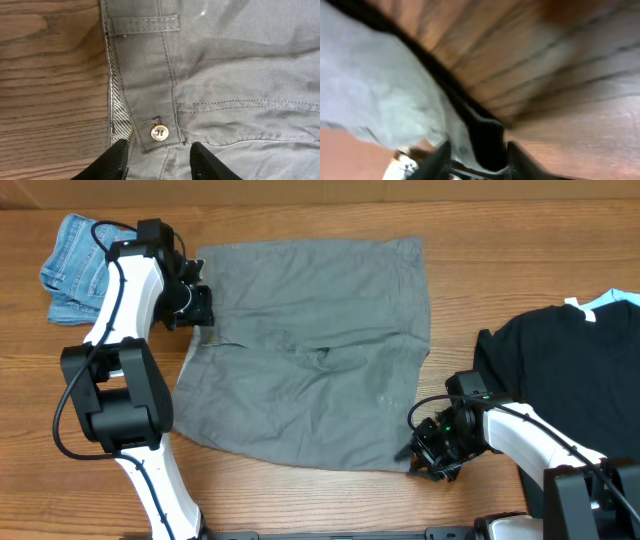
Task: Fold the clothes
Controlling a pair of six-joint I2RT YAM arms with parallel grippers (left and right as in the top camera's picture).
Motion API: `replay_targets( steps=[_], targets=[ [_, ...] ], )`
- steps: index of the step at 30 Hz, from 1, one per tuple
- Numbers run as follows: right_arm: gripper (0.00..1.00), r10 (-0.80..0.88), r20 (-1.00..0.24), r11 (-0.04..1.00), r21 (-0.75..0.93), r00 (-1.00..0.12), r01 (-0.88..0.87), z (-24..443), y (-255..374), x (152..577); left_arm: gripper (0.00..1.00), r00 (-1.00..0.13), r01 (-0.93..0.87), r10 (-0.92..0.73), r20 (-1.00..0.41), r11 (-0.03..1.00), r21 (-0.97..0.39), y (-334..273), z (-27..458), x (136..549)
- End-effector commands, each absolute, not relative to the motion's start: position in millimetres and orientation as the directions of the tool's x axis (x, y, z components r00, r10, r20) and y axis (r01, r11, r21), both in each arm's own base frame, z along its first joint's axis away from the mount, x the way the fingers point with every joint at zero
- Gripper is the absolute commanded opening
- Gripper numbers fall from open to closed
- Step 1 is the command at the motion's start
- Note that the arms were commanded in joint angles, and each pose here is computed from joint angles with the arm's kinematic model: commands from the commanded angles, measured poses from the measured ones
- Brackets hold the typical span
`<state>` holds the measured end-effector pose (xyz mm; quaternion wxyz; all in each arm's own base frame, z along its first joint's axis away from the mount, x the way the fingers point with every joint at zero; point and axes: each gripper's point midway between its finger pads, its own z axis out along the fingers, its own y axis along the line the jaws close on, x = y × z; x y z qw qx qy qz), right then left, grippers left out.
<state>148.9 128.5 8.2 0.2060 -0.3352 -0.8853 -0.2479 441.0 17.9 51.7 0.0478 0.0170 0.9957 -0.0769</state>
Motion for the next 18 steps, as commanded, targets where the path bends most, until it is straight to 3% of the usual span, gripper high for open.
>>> replay_targets(
  steps=[1, 2, 4, 10, 13, 18],
  targets=[
    [0.18, 0.511, 0.537, 0.626, 0.302, -0.671, 0.719, 10, 132, 152, 0.44, -0.995, 0.039, 0.023, -0.093, 0.985, -0.169, 12, 50, 442],
    [0.09, 0.515, 0.531, 0.630, 0.298, -0.673, 0.717, 10, 130, 152, 0.44, -0.996, 0.038, 0.023, -0.090, 0.985, -0.169, 12, 50, 441],
    [0.04, 0.521, 0.528, 0.645, 0.271, -0.670, 0.715, 11, 126, 149, 0.44, -0.996, 0.039, 0.024, -0.090, 0.985, -0.169, 12, 50, 441],
    [0.04, 0.539, 0.362, 0.786, 0.109, -0.761, 0.609, 50, 84, 154, 0.45, -0.995, 0.038, 0.023, -0.093, 0.985, -0.168, 13, 50, 442],
    [0.04, 0.561, 0.307, 0.806, 0.008, -0.769, 0.591, 83, 63, 147, 0.45, -0.996, 0.038, 0.023, -0.091, 0.986, -0.165, 13, 50, 441],
    [0.08, 0.567, 0.296, 0.803, 0.012, -0.769, 0.596, 96, 61, 135, 0.47, -0.995, 0.039, 0.023, -0.099, 0.986, -0.164, 13, 50, 443]
  ],
)
